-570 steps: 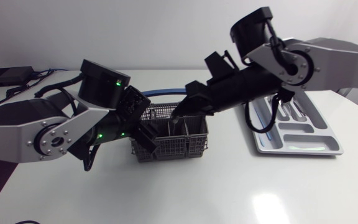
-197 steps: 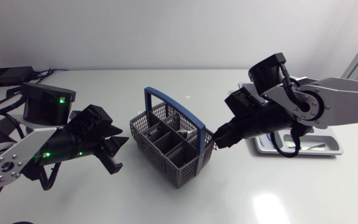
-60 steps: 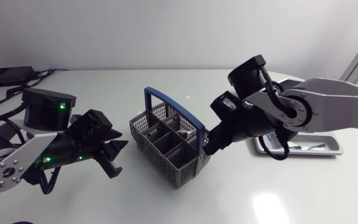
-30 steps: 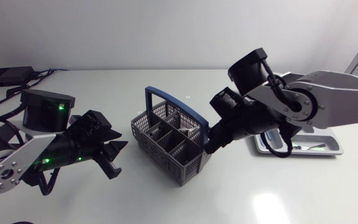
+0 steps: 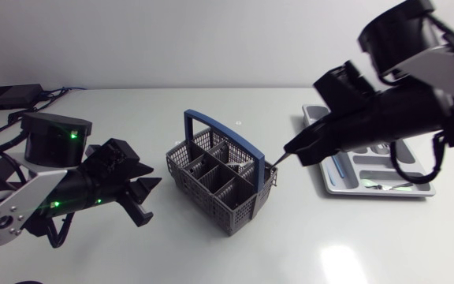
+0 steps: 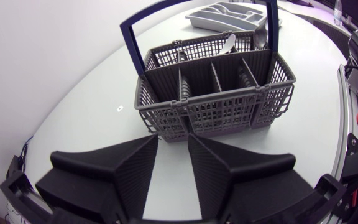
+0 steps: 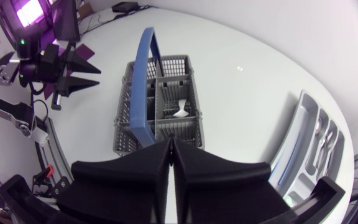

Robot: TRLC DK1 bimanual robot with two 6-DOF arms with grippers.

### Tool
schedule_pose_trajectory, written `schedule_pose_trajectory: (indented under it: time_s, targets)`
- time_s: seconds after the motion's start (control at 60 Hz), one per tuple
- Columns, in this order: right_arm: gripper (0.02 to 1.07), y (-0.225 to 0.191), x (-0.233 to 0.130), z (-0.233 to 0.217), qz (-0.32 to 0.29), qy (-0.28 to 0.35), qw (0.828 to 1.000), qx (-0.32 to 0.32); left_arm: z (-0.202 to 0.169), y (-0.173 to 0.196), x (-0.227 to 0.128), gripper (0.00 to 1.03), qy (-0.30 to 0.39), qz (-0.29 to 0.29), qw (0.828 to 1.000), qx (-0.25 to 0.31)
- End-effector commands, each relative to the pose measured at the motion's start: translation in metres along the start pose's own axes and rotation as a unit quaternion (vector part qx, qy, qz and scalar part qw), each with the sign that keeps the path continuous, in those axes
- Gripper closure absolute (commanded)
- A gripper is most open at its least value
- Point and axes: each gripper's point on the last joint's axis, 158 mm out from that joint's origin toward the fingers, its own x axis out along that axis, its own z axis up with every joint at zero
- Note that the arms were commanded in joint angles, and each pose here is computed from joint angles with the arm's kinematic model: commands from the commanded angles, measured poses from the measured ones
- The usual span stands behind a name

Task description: Unload the cutlery basket into the drawer organizer.

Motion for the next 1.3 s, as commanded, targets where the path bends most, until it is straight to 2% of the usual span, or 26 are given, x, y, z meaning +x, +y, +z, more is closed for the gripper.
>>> schedule_pose_trajectory:
  time_s: [0.0, 0.317, 0.533, 0.933, 1.283]
  targets:
    - [1.01, -0.011, -0.026, 0.010, -0.003, -0.028, 0.999, 0.023, -0.008, -0.009, -0.001, 0.66, 0.005, -0.012, 1.000, -0.005]
    - [1.01, -0.089, -0.071, -0.022, -0.020, -0.067, 0.990, 0.125, -0.004, -0.014, -0.003, 0.66, 0.003, -0.016, 1.000, 0.000]
    - [1.01, -0.158, -0.084, -0.068, -0.054, -0.068, 0.976, 0.201, -0.002, -0.017, -0.005, 0.66, 0.002, -0.020, 1.000, 0.003]
    - [1.01, -0.255, -0.087, -0.152, -0.071, -0.048, 0.954, 0.286, 0.002, -0.021, -0.005, 0.66, 0.000, -0.024, 1.000, 0.008]
    - [1.01, -0.301, -0.075, -0.178, -0.054, -0.037, 0.945, 0.319, 0.006, -0.025, -0.004, 0.67, 0.001, -0.024, 1.000, 0.015]
